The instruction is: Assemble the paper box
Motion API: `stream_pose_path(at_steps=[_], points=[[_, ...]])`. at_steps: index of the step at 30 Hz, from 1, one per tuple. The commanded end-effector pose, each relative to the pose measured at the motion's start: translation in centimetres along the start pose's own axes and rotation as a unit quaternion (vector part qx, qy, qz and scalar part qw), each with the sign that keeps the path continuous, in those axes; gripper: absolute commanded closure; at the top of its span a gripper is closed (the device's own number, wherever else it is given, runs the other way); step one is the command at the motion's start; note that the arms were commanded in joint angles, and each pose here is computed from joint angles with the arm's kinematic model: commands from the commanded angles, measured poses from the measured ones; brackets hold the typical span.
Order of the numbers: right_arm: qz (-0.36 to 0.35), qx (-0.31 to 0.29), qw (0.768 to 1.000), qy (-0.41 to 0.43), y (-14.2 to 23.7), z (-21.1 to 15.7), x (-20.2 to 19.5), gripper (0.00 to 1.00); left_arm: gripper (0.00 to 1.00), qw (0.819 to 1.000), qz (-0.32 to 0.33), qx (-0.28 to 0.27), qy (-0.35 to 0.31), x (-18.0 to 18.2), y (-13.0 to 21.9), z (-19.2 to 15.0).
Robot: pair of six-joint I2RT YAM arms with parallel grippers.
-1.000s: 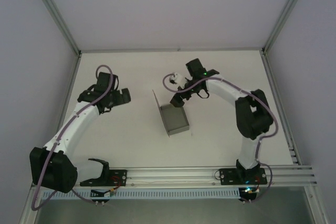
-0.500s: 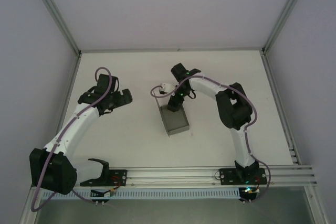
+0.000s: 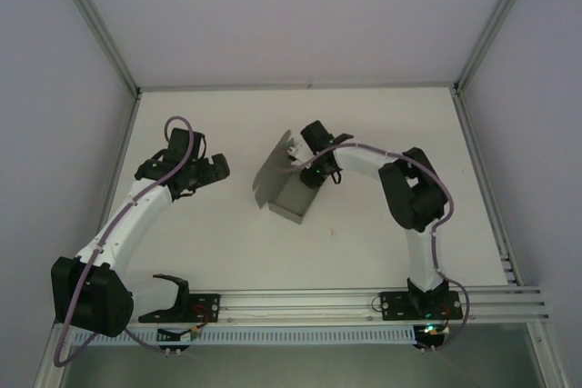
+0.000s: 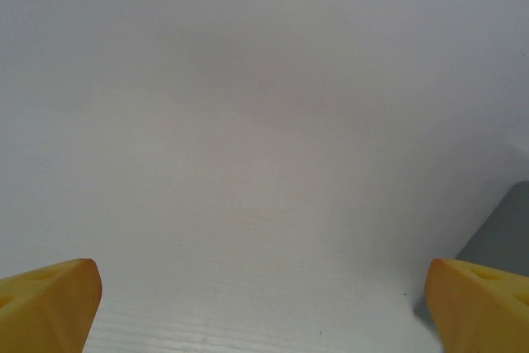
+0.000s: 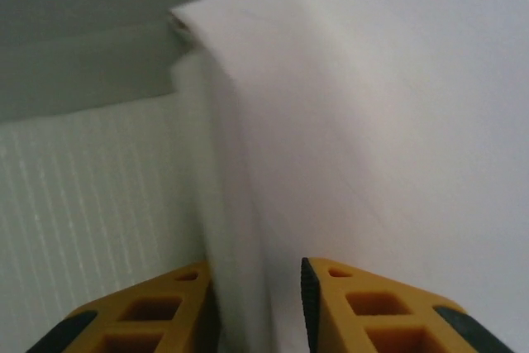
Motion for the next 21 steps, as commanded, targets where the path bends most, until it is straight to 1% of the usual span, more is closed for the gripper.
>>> stream_pose_path(at_steps=[1,2,3,4,8,12,14,17,18,21], points=[[-0.136,0.024,0.950,-0.279,2.1,-2.8,-1.6,0.70,0.00,1.000,-0.014,-0.018,0.015,-0.5,0.4,1.1],[-0.138,0.044,0.927,-0.346,2.6,-4.2,-1.1,0.70,0.00,1.000,-0.014,-0.019,0.017,-0.6,0.4,1.4],[-0.131,0.062,0.910,-0.388,3.0,-5.5,-0.2,0.69,0.00,1.000,-0.016,-0.020,0.017,-0.8,0.3,1.6],[-0.133,0.074,0.897,-0.414,3.3,-6.5,0.7,0.68,0.00,1.000,-0.015,-0.020,0.018,-0.9,0.2,1.7],[-0.145,0.109,0.859,-0.479,4.4,-9.5,3.9,0.70,0.00,0.999,-0.025,-0.015,0.016,-1.5,-0.5,2.1],[-0.134,0.106,0.851,-0.498,4.7,-10.2,5.8,0.71,0.00,0.999,-0.053,-0.003,0.007,-2.3,-1.5,2.2],[-0.132,0.099,0.854,-0.493,4.6,-9.8,6.2,0.73,0.00,0.998,-0.066,0.000,0.005,-2.6,-1.7,2.2],[-0.125,0.093,0.862,-0.482,4.3,-9.1,6.4,0.73,0.00,0.997,-0.078,0.008,-0.004,-3.0,-1.9,2.2],[-0.120,0.086,0.872,-0.468,4.1,-8.6,6.6,0.73,0.00,0.996,-0.089,0.010,-0.008,-3.2,-1.9,2.2],[-0.120,0.081,0.885,-0.442,4.1,-7.7,6.7,0.71,0.00,0.990,-0.136,0.007,-0.031,-4.0,-1.4,2.1]])
Point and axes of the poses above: each hand's point on the last joint's axis, 136 mm out from that joint toward the fingers, its own y axis back along the fingers, its own x axis along the line the jaws close on, z = x × y, the point moved 8 cm from there along y, back along the fingers, and after that the axes turned 1 degree about y, right-handed, at the moved point
